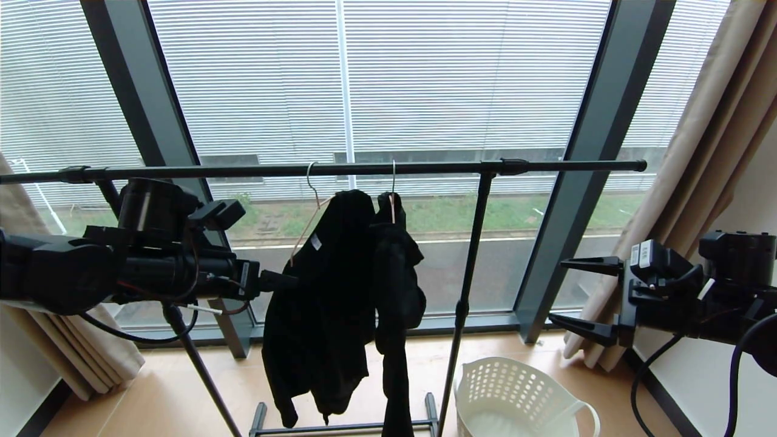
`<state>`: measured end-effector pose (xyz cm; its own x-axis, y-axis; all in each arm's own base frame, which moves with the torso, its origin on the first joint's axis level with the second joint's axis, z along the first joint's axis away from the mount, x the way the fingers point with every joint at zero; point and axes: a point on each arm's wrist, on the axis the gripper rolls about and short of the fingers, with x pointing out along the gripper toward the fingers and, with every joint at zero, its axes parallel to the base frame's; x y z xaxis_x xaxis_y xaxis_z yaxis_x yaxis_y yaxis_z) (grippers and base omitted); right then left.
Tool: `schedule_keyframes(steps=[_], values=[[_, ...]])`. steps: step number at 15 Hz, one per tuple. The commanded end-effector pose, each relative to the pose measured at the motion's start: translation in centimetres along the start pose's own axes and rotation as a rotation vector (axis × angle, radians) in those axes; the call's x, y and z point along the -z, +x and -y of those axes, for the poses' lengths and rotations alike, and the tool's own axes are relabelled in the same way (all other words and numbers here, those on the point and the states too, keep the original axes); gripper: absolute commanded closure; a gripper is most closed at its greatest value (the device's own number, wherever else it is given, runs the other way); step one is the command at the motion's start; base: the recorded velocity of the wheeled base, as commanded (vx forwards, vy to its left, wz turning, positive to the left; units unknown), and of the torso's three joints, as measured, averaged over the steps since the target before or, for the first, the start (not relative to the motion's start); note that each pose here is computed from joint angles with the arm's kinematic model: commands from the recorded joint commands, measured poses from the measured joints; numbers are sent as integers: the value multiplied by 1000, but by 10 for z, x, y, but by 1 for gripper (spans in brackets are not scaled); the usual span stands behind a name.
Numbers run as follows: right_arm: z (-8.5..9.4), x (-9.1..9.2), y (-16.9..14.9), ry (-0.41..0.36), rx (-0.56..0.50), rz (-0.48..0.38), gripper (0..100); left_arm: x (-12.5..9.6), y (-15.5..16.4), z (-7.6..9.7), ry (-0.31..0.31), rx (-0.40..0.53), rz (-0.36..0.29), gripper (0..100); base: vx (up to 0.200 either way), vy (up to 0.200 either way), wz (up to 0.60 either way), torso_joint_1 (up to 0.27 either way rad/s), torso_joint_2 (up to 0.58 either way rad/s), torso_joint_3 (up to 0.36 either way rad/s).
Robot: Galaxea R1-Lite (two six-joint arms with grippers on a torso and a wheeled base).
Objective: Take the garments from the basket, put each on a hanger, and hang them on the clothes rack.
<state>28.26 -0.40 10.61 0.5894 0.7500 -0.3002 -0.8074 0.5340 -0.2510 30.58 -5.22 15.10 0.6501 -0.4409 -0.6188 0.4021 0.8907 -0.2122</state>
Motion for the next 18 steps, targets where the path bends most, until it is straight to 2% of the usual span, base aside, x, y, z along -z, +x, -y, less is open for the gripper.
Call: schedule_keyframes(steps=[1,4,6,8,11,13,15,16,18], values=[[-2,6,7,15,-19,-14,0,11,-20,10,11,5,14,0,0,0,0,0,0,0],[-9,3,8,14,-37,-11,0,24,-49,20,21,3,51,0,0,0,0,0,0,0],[-17,-12,-3,-23,-25,16,0,43,-77,30,28,0,76,0,0,0,0,0,0,0],[-26,-24,-15,-57,-8,37,0,65,-88,34,20,-10,59,0,0,0,0,0,0,0],[-61,-53,-46,-155,18,100,0,89,-109,41,29,-87,81,0,0,0,0,0,0,0],[-84,-64,-66,-199,38,137,0,106,-127,50,50,-82,127,0,0,0,0,0,0,0],[-108,-61,-82,-178,54,147,0,129,-145,57,78,-72,178,0,0,0,0,0,0,0],[-114,-61,-86,-170,69,147,0,135,-150,59,84,-70,197,0,0,0,0,0,0,0],[-141,-51,-102,-93,190,108,0,161,-160,62,94,-72,226,0,0,0,0,0,0,0]])
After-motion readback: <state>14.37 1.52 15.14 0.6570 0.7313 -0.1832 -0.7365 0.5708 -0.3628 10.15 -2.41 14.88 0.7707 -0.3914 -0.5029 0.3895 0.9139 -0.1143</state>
